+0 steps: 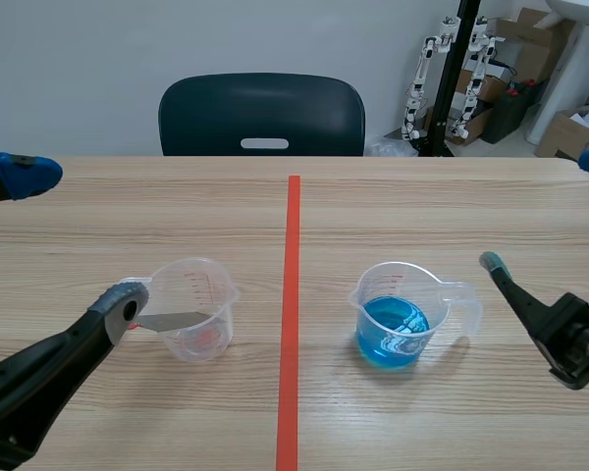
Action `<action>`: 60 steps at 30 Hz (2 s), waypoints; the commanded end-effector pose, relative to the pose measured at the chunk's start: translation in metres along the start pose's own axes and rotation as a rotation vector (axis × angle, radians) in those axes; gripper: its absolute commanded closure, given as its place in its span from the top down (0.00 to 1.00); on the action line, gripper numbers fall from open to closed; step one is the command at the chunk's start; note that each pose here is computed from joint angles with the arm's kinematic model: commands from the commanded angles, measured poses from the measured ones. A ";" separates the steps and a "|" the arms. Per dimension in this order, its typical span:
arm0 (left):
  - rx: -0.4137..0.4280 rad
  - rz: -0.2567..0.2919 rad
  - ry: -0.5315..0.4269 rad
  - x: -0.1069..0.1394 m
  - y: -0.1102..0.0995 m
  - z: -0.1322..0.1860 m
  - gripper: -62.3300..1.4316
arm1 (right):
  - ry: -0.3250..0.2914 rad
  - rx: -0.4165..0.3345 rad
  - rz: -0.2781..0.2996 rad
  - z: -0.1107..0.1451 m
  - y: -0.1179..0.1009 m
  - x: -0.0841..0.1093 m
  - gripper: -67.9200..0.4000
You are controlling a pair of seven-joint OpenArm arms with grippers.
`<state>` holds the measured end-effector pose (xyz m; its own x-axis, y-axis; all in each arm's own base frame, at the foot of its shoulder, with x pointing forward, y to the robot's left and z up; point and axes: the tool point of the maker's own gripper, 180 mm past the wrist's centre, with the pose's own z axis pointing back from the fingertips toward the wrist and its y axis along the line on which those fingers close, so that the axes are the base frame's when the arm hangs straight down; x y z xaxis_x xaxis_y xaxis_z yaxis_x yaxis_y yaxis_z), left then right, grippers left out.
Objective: Do the redox reaction experiment. lift the metal plate out of the left beaker
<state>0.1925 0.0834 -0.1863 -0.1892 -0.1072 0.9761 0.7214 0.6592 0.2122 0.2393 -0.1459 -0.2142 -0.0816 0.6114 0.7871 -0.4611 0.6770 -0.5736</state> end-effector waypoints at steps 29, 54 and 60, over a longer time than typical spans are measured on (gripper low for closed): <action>0.006 0.002 -0.042 0.010 -0.001 -0.002 1.00 | 0.012 -0.023 0.010 -0.001 -0.008 -0.001 0.90; 0.007 0.048 -0.009 0.002 -0.009 0.006 1.00 | -0.126 0.209 0.114 -0.032 0.016 0.016 0.90; 0.061 0.145 -0.086 0.007 -0.019 0.022 1.00 | -0.150 0.253 0.087 -0.046 0.029 0.003 0.90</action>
<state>0.1655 0.0851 -0.1833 -0.1577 0.0320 0.9870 0.7157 0.6923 0.0919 0.2607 -0.1090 -0.2534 -0.2063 0.6026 0.7709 -0.6714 0.4860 -0.5595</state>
